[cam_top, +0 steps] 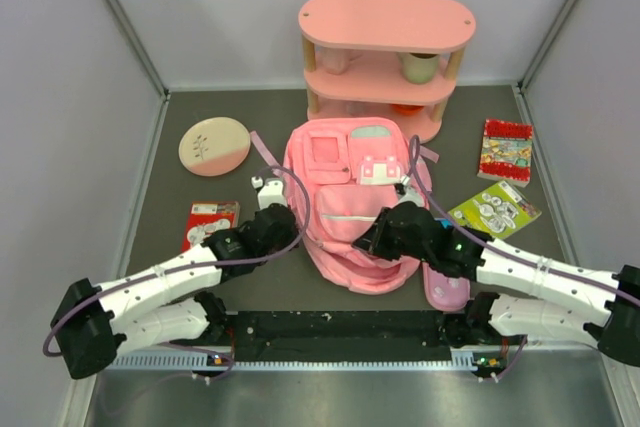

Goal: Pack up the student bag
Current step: Unzip the student bag at the center of the board.

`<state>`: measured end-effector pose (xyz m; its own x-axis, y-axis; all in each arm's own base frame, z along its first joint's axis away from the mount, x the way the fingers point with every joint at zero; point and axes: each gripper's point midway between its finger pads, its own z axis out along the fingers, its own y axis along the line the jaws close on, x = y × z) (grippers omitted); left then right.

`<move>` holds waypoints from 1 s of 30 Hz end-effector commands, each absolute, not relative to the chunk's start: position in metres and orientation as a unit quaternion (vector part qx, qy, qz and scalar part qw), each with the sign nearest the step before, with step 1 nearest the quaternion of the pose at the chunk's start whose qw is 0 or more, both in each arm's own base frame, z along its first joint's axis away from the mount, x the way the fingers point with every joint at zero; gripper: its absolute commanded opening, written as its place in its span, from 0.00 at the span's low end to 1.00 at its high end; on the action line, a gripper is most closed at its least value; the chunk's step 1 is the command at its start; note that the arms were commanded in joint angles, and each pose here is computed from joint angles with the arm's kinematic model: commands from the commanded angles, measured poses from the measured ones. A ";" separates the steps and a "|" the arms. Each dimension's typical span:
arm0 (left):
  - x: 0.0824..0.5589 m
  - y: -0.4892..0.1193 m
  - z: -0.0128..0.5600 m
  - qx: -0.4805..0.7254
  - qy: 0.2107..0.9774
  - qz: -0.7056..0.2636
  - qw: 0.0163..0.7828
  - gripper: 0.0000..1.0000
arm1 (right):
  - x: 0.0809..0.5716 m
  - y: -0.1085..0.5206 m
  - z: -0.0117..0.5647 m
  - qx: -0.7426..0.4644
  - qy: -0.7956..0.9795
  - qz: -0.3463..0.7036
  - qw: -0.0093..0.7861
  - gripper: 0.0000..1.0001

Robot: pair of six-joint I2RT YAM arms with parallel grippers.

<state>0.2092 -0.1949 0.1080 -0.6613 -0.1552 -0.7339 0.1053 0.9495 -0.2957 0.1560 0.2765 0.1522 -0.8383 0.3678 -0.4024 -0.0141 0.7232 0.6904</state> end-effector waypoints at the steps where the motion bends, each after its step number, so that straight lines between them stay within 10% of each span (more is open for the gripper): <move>1: 0.236 -0.171 0.121 -0.032 0.896 -0.102 0.432 0.04 | 0.175 0.273 0.169 0.100 0.880 0.347 0.307 0.00; 5: 0.230 -0.172 0.136 -0.024 0.895 -0.119 0.429 0.71 | 0.179 0.288 0.175 0.085 0.878 0.362 0.303 0.00; 9: 0.213 -0.152 0.152 -0.045 0.885 -0.135 0.442 0.94 | 0.186 0.302 0.186 0.060 0.875 0.366 0.313 0.00; 12: 0.199 -0.149 0.168 -0.040 0.869 -0.185 0.458 0.98 | 0.190 0.316 0.199 0.025 0.873 0.372 0.315 0.01; 17: 0.181 -0.152 0.178 -0.023 0.858 -0.238 0.455 0.98 | 0.196 0.292 0.211 0.009 0.883 0.323 0.341 0.75; 19: 0.178 -0.155 0.176 -0.012 0.862 -0.242 0.445 0.98 | 0.197 0.262 0.215 0.029 0.880 0.303 0.366 0.88; 30: 0.163 -0.252 0.195 0.249 0.834 -0.242 0.429 0.98 | 0.182 0.105 0.162 0.204 0.889 0.185 0.366 0.98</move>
<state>0.1619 -0.2036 0.1563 -0.6598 0.0638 -0.7487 0.4202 0.8574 -0.2972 0.2005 0.1434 0.1993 -0.6095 0.5084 -0.6083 0.0952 0.8087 0.5805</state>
